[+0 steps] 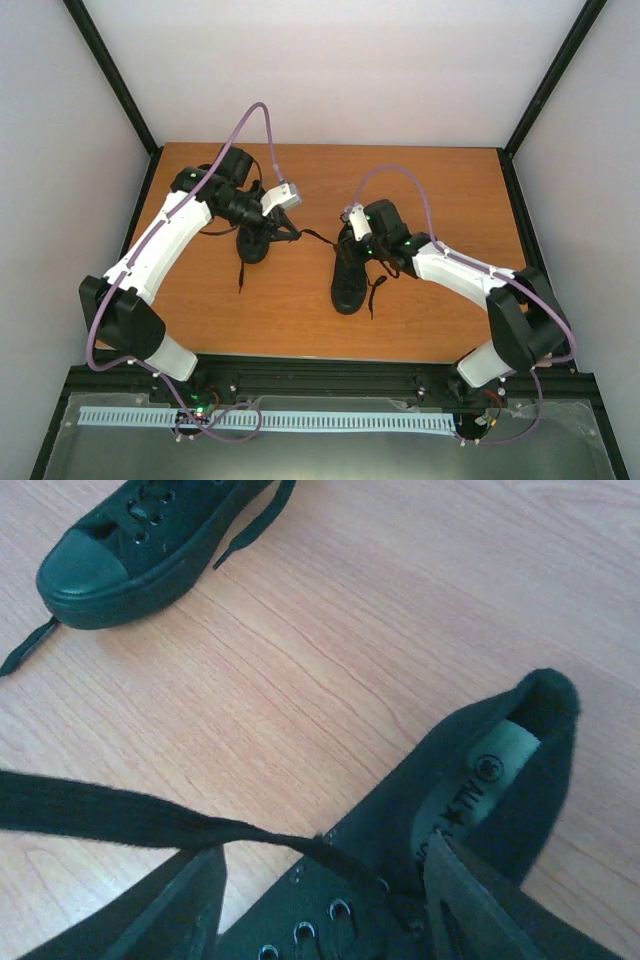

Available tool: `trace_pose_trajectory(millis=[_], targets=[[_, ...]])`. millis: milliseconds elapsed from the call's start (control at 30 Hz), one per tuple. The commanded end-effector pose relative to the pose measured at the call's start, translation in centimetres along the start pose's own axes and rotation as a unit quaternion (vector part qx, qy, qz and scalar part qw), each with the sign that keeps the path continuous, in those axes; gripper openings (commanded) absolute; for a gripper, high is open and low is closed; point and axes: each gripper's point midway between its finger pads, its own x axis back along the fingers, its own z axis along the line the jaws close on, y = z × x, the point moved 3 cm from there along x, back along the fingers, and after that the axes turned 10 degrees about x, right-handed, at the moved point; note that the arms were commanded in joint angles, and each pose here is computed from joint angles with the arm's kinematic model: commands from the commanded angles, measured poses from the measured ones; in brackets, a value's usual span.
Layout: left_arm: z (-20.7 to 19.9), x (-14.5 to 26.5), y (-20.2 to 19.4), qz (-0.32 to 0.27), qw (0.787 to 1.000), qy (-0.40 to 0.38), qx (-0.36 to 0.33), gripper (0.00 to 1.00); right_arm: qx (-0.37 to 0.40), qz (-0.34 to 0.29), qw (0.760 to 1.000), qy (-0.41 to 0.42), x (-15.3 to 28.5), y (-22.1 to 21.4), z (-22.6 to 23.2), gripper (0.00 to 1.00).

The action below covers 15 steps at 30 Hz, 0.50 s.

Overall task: Tie the shoes
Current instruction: Tie the shoelace on the shoe.

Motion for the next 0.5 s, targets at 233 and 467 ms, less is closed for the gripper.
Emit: trace_pose_trajectory(millis=[233,467], targets=[[-1.43,1.37,1.6,-0.029,0.999,0.002,-0.031,0.01,0.078,-0.074,0.994,0.026,-1.12,2.42,0.87,0.41],[-1.74,1.55,1.24,-0.024,0.999,0.003,-0.039,0.01,0.074,-0.073,0.994,0.019,-1.33,2.71,0.56,0.05]])
